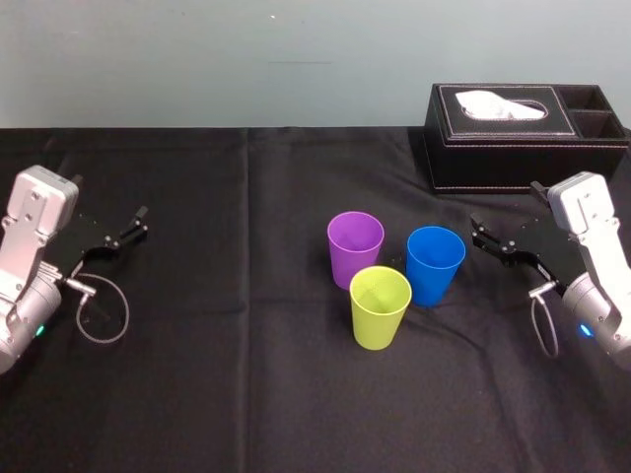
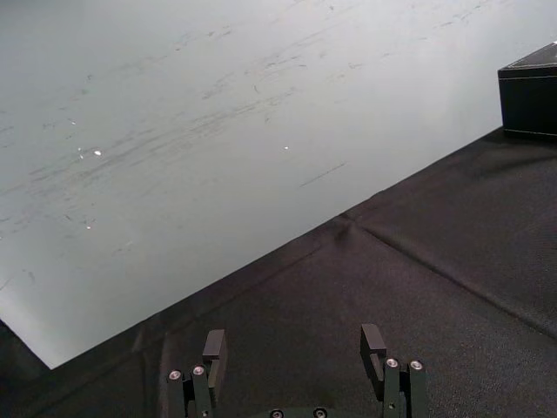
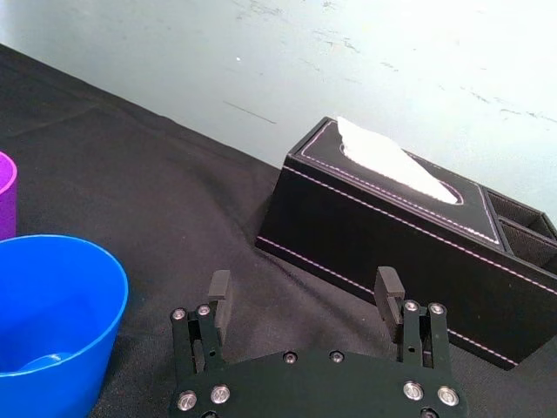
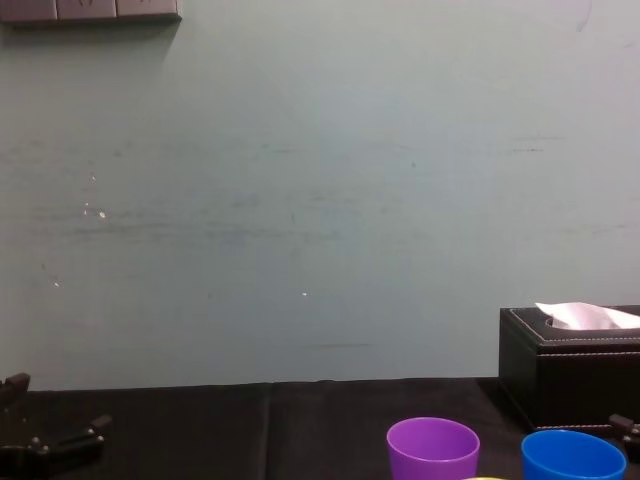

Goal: Stack the three plastic cups sequentially using one hand.

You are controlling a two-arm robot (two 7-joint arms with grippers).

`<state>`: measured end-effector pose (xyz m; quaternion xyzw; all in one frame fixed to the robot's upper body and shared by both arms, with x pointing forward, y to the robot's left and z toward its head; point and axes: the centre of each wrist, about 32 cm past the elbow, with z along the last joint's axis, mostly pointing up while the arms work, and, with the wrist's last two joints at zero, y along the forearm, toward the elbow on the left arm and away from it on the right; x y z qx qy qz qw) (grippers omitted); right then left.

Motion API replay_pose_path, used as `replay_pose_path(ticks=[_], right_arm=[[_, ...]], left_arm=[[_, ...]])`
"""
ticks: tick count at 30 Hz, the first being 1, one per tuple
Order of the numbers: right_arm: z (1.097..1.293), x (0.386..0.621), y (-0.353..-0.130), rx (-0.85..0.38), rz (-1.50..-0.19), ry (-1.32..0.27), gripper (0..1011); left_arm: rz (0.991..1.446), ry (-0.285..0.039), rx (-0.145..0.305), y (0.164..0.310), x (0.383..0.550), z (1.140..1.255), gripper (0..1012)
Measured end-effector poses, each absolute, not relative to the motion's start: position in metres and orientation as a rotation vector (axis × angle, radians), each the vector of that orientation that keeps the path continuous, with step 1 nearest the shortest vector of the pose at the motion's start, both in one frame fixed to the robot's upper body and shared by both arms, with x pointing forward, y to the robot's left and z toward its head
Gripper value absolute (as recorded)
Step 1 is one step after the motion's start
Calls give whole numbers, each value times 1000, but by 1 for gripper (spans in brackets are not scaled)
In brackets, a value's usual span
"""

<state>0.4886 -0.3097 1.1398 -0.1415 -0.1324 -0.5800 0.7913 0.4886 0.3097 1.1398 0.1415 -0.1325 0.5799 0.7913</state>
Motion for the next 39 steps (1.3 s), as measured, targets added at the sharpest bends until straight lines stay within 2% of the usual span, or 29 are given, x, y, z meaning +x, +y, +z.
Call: replay_pose_path(ticks=[39], right_arm=[[1140,489,-310,-305,-1248,-285,1004]], left_arm=[[1248,-285,304,310,489,1140,1011]])
